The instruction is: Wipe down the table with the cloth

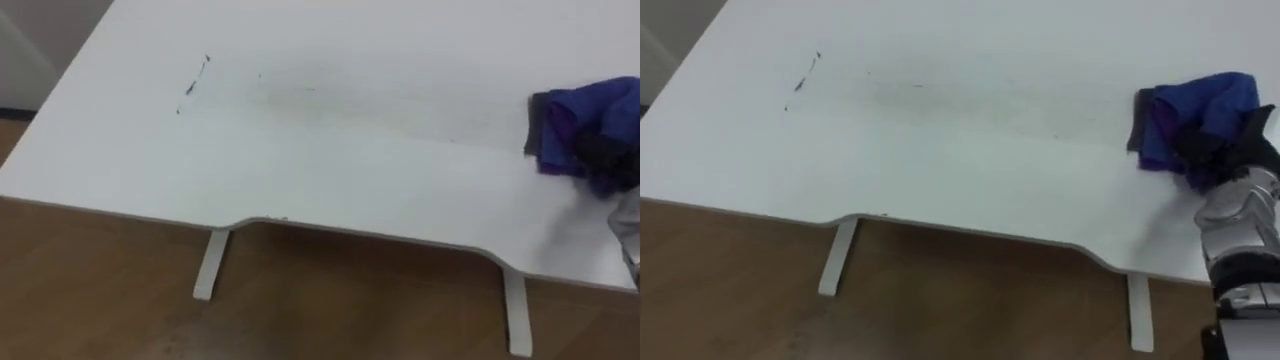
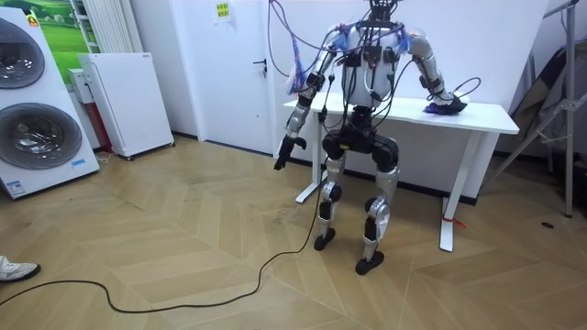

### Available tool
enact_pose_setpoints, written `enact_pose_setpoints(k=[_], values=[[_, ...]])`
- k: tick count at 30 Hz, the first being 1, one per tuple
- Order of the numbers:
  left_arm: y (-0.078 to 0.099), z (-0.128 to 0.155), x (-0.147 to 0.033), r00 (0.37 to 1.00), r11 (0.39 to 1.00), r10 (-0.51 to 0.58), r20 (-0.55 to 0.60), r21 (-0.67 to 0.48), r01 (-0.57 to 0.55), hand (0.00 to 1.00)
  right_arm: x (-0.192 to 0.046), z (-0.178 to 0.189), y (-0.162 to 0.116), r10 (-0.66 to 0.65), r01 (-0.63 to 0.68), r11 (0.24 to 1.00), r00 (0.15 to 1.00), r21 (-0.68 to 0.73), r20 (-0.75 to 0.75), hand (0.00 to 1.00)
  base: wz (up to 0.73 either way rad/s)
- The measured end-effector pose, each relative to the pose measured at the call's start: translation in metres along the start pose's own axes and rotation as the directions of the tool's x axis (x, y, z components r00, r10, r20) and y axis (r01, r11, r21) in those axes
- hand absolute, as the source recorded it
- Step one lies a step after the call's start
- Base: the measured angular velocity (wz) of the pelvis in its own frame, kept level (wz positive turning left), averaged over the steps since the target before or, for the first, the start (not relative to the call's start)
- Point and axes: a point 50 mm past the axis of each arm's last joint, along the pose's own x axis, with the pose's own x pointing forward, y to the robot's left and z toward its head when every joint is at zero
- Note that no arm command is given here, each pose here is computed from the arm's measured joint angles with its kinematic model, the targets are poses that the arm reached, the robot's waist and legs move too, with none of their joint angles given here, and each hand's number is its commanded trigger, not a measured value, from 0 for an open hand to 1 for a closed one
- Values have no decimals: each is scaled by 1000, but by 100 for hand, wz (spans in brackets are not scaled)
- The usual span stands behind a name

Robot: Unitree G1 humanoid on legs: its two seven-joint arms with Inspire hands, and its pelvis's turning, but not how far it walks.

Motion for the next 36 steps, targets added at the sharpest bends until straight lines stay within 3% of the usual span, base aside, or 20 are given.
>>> enact_pose_setpoints(k=[6,8,9,25,36], values=[[-4,3,1,1000,999,-26,-3,24,26,0,1,1,-1,5,-2,997,1000,-78,27,100,11],[-4,6,1,1000,999,-28,11,17,28,0,0,-1,0,8,-5,995,999,-104,33,26,7],[-4,8,1,999,999,-30,18,17,30,0,0,-1,1,9,-5,994,999,-108,34,0,0],[7,35,2,994,1000,-17,112,12,16,0,-33,-40,32,140,-128,966,990,-226,36,0,-2],[10,39,-1,987,997,22,161,-76,-10,0,-67,-56,46,184,-173,977,980,-126,81,0,-8]])
